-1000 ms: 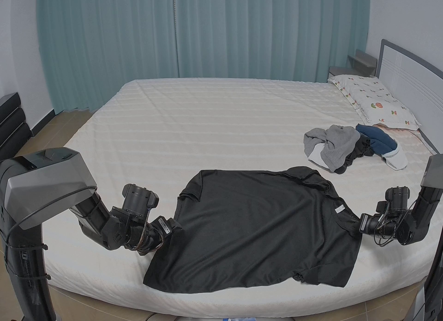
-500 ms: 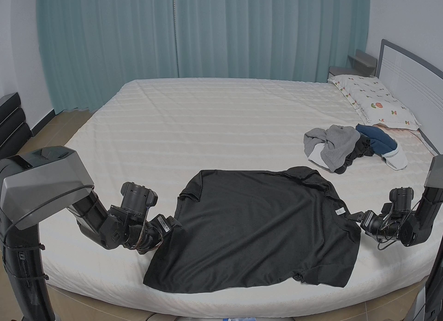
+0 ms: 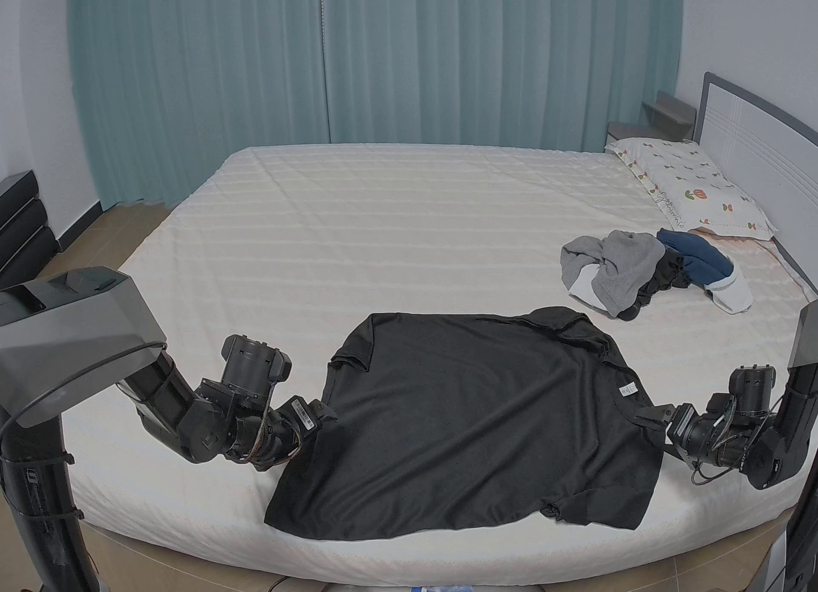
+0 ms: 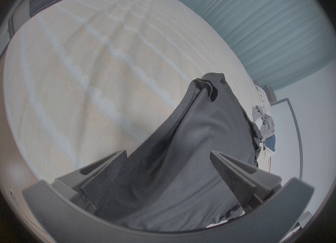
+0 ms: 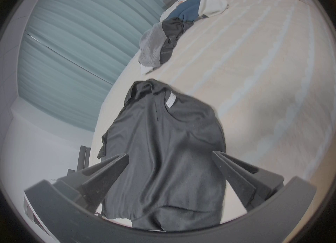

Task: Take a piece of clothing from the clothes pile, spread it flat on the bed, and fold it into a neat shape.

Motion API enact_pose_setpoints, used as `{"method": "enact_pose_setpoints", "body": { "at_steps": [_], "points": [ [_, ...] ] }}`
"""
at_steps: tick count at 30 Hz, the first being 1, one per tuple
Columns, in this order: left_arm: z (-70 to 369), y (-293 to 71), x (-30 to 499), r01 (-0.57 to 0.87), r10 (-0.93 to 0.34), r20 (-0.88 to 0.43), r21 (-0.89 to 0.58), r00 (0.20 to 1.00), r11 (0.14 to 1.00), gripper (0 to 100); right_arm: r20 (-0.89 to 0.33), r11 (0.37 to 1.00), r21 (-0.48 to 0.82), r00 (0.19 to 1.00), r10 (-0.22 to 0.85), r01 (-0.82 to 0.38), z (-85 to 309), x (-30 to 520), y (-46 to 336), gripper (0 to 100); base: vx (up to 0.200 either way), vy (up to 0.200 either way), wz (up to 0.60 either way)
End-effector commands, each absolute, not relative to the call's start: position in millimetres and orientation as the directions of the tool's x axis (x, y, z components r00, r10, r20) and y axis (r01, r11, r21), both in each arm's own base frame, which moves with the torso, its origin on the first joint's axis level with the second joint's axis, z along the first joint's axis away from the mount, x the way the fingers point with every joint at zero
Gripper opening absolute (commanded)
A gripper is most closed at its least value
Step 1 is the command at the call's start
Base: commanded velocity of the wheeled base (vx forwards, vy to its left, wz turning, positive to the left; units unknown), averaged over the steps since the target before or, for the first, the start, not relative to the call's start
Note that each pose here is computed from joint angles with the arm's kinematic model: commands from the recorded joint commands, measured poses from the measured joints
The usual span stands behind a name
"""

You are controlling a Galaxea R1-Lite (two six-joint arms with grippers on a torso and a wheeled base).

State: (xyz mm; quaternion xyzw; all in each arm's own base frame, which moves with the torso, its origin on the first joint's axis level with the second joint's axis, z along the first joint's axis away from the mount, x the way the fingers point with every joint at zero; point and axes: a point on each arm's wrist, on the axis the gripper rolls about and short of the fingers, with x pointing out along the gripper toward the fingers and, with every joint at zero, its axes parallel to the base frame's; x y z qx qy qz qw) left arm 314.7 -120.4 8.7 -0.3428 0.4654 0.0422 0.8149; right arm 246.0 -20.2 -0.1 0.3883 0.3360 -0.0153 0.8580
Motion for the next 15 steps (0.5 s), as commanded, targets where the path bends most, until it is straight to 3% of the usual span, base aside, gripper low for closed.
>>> {"method": "enact_pose_setpoints", "body": {
  "at_steps": [1, 8, 15],
  "points": [
    [12.8, -124.5, 311.9, -0.374, -0.261, -0.782, -0.525, 0.566, 0.765, 100, -0.619, 0.709, 0.64, 0.745, 0.25, 0.295, -3.7, 237.0, -13.7, 100, -0.2, 0.0, 0.0],
    [14.5, -127.5, 306.1, -0.362, -0.264, -0.788, -0.515, 0.556, 0.777, 100, -0.655, 0.756, 0.582, 0.723, 0.219, 0.298, -8.4, 230.7, -7.3, 100, -0.2, 0.0, 0.0],
    [14.2, -124.3, 303.3, -0.378, -0.191, -0.817, -0.442, 0.544, 0.813, 100, -0.666, 0.762, 0.573, 0.713, 0.217, 0.303, -11.9, 230.2, -7.0, 100, 0.0, 0.0, 0.0]
  ]
}}
